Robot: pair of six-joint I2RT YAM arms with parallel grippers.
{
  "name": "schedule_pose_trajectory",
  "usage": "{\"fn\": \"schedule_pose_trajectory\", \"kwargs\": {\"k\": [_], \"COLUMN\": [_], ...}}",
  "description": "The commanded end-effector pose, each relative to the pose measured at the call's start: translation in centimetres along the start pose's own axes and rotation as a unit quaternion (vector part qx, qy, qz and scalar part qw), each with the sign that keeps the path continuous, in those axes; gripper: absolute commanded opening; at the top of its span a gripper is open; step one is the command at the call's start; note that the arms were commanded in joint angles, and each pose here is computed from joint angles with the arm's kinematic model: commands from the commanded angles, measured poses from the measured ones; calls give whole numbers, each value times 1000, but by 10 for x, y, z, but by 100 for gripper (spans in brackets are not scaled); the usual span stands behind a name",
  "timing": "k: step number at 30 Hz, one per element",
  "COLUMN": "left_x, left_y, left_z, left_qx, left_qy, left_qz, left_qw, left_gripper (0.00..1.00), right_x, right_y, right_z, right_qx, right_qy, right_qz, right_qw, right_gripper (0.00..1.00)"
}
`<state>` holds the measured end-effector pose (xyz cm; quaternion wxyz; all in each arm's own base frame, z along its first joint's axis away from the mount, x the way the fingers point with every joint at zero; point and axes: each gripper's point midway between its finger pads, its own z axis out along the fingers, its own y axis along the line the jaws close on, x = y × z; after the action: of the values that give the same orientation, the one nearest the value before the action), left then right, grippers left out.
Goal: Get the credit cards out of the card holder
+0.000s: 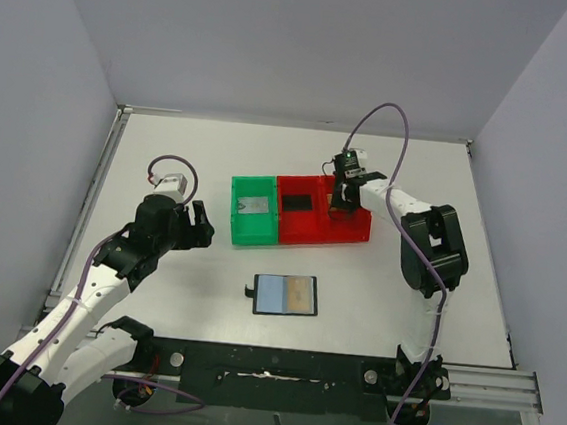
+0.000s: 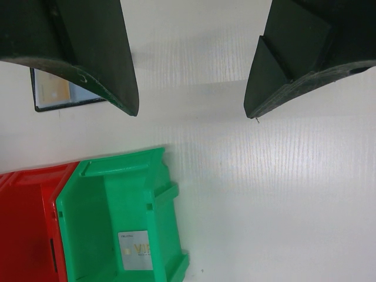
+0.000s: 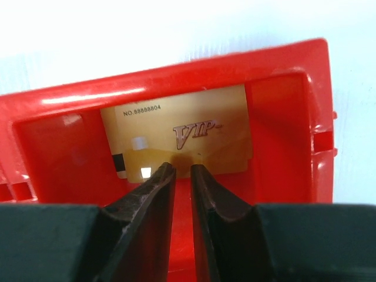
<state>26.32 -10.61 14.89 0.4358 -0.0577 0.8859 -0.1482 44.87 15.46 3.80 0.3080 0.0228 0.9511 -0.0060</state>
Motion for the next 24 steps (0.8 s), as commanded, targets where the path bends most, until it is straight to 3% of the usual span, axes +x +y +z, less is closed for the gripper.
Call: {"fn": "schedule_pose_trajectory", "kwargs": {"k": [1,24], "left_x": [-21,-21], "left_y": [-11,-11], "left_z": [-2,-2], "left_qx": [22,23], "left_qy": [-31,-30], "left_qz": [6,6], "left_qw": [999,999], "left_gripper": [72,72], "right_x": [-15,-20], "right_y": [1,4], "right_z": [-19,4], "right_qx": [-11,-5], "right_qy": [-28,-51], "right_qz": [23,9], "right_qw": [999,999], "right_gripper": [19,19]}}
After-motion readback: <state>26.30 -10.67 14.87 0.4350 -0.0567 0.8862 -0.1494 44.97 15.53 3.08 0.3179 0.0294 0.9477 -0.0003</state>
